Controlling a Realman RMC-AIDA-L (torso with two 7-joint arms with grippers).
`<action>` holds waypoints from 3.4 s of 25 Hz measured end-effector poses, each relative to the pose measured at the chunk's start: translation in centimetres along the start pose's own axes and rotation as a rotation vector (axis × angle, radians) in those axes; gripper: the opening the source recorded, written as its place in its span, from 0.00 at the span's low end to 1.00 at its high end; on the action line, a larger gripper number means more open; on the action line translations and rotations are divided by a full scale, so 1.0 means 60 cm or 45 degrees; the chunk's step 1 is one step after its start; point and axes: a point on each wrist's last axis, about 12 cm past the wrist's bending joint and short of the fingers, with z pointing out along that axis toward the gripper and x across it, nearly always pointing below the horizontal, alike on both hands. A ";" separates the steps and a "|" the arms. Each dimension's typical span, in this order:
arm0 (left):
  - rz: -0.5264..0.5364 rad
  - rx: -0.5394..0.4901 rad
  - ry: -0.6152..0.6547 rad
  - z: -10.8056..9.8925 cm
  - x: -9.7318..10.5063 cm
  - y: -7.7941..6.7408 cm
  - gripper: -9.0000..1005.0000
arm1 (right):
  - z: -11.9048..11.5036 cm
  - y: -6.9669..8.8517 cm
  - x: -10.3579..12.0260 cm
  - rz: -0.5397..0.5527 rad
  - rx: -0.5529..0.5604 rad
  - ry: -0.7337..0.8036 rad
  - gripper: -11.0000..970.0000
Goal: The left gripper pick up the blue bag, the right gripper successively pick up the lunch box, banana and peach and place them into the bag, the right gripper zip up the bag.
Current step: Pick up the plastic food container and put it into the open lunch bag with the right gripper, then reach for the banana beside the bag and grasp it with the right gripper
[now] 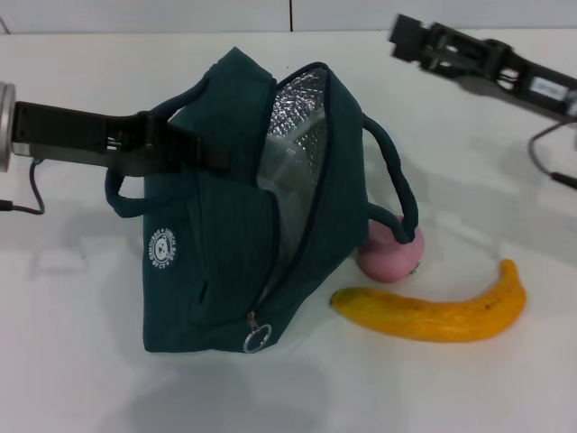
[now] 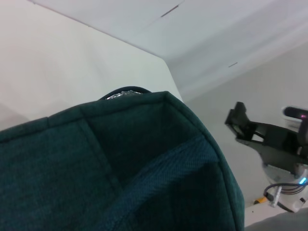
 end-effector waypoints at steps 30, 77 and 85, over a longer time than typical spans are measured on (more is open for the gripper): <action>-0.025 -0.020 -0.032 -0.005 0.005 0.008 0.05 | 0.090 0.160 -0.082 -0.974 0.389 1.680 0.89; -0.010 -0.001 -0.019 0.004 0.001 0.007 0.05 | 0.169 0.090 0.074 -0.950 0.366 2.080 0.87; -0.009 0.000 -0.014 0.005 0.002 0.007 0.05 | 0.170 0.084 0.074 -0.917 0.379 2.101 0.66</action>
